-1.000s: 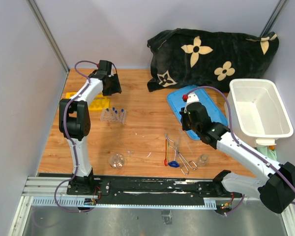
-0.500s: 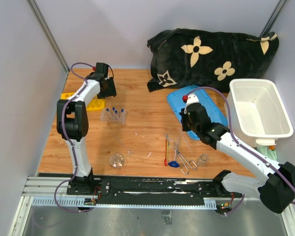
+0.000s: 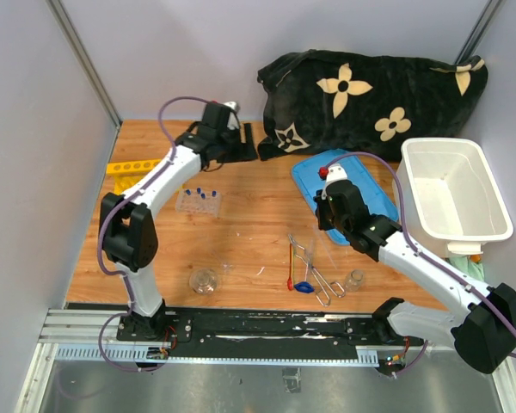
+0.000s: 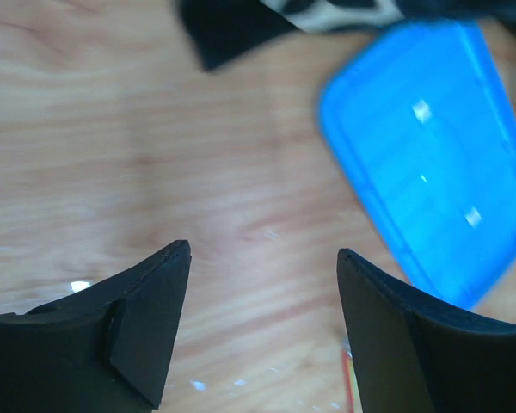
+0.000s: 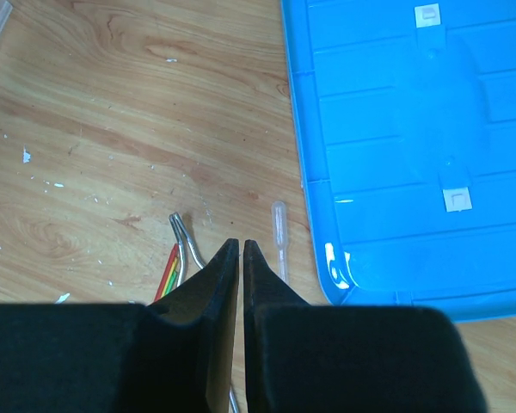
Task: Organize the chemistry lab equipment
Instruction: Move the test tube rack to the center of the board.
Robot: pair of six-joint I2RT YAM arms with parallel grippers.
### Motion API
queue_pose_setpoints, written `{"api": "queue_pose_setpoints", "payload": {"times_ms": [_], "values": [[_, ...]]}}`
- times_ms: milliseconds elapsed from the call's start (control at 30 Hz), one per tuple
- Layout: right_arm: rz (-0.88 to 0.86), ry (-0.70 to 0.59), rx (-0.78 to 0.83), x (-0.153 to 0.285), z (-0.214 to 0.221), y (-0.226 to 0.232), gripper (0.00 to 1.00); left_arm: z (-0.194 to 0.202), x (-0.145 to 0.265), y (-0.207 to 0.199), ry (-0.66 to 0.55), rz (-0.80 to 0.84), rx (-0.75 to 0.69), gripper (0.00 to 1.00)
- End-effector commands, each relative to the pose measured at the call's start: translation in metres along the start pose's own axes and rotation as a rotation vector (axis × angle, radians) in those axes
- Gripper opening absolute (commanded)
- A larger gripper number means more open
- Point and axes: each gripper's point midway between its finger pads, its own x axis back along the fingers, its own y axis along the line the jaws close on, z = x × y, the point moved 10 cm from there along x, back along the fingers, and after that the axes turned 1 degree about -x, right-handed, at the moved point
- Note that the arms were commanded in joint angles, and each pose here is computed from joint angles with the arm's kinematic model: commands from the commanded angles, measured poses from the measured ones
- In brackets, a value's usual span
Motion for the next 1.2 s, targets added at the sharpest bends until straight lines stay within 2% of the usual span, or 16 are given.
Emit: {"api": "queue_pose_setpoints", "payload": {"times_ms": [0,167,267,333,400,433,800,833,867,900,933,1167], "values": [[0.01,-0.002,-0.031,0.006,0.003,-0.005,0.07,0.027,-0.012,-0.034,0.081,0.067,-0.056,0.77],[0.03,-0.02,-0.034,0.014,0.007,-0.01,0.1,0.046,-0.017,-0.037,0.159,0.065,-0.083,0.78],[0.034,-0.027,-0.042,0.017,0.008,-0.011,0.1,0.058,-0.02,-0.034,0.204,0.013,-0.122,0.72],[0.031,-0.028,-0.05,0.017,0.009,-0.011,0.1,0.067,-0.021,-0.033,0.234,-0.022,-0.149,0.62],[0.026,-0.024,-0.054,0.017,0.01,-0.01,0.1,0.076,-0.023,-0.032,0.265,-0.043,-0.172,0.43],[0.025,-0.023,-0.056,0.017,0.01,-0.01,0.1,0.08,-0.024,-0.032,0.278,-0.052,-0.181,0.39],[0.021,-0.022,-0.066,0.019,0.018,-0.012,0.1,0.122,-0.044,-0.004,0.386,-0.272,-0.249,0.39],[0.023,-0.02,-0.065,0.019,0.019,-0.012,0.1,0.124,-0.046,-0.002,0.387,-0.286,-0.246,0.36],[0.025,-0.021,-0.067,0.019,0.019,-0.013,0.1,0.127,-0.047,0.001,0.384,-0.304,-0.242,0.28],[0.025,-0.019,-0.065,0.019,0.02,-0.013,0.1,0.129,-0.049,0.004,0.385,-0.319,-0.236,0.14],[0.024,-0.02,-0.065,0.019,0.02,-0.013,0.1,0.13,-0.05,0.006,0.386,-0.33,-0.229,0.08],[0.029,-0.017,-0.054,0.02,0.022,-0.014,0.1,0.135,-0.053,0.013,0.383,-0.327,-0.171,0.01]]}}
